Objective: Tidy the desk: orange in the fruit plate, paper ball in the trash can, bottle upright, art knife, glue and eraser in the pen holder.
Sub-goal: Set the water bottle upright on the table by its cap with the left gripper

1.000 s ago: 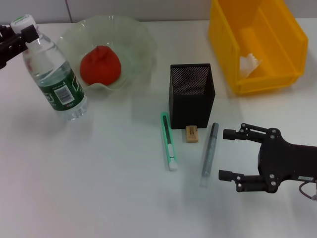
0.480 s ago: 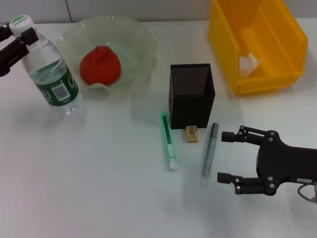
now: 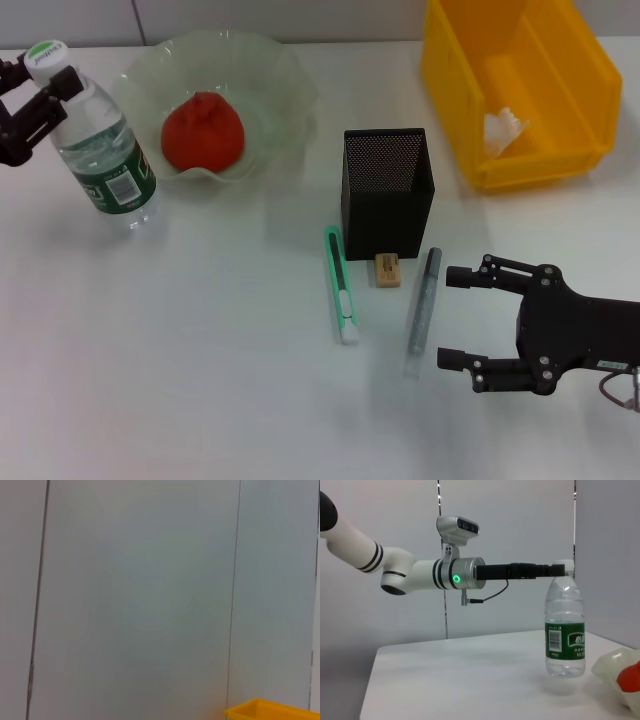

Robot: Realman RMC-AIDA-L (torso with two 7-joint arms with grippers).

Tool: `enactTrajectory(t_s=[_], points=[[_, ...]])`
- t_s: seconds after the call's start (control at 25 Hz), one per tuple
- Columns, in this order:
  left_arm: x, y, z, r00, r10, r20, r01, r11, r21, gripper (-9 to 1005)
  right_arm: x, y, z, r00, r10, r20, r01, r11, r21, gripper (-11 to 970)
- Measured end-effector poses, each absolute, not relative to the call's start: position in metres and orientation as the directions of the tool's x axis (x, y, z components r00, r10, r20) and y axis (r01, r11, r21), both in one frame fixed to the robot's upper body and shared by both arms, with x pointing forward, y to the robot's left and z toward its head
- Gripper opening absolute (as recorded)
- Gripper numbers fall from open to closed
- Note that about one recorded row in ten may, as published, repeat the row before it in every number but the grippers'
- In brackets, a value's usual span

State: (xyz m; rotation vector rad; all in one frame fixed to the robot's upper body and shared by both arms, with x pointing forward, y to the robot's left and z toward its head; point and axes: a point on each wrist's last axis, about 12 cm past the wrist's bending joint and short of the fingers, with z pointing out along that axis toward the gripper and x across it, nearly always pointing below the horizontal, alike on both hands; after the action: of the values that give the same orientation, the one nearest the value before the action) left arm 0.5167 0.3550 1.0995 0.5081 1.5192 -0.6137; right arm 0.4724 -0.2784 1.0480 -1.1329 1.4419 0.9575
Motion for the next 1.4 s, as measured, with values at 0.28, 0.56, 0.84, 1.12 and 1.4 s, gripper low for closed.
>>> enactTrajectory(t_s=[0.28, 0.56, 0.84, 1.12, 1.4], points=[[0.520, 0.351, 1.092, -0.042, -0.027, -0.999, 0.642, 0.765, -0.048, 498, 0.473, -0.278, 1.047, -0.036, -0.160, -0.986, -0.969, 0.245, -0.004, 831], [0.519, 0.348, 1.087, -0.029, -0.009, -1.000, 0.642, 0.767, -0.025, 504, 0.474, -0.278, 1.046, -0.046, -0.167, -0.985, -0.966, 0.258, 0.002, 831], [0.519, 0.348, 1.087, -0.029, -0.006, -1.000, 0.642, 0.766, -0.023, 509, 0.475, -0.278, 1.046, -0.052, -0.168, -0.984, -0.965, 0.261, 0.006, 830], [0.519, 0.348, 1.086, -0.016, 0.010, -1.000, 0.644, 0.765, -0.003, 514, 0.474, -0.278, 1.045, -0.055, -0.166, -0.985, -0.964, 0.265, 0.009, 830], [0.519, 0.347, 1.086, -0.008, 0.016, -1.000, 0.648, 0.761, 0.007, 520, 0.474, -0.277, 1.044, -0.063, -0.164, -0.984, -0.963, 0.269, 0.017, 830]])
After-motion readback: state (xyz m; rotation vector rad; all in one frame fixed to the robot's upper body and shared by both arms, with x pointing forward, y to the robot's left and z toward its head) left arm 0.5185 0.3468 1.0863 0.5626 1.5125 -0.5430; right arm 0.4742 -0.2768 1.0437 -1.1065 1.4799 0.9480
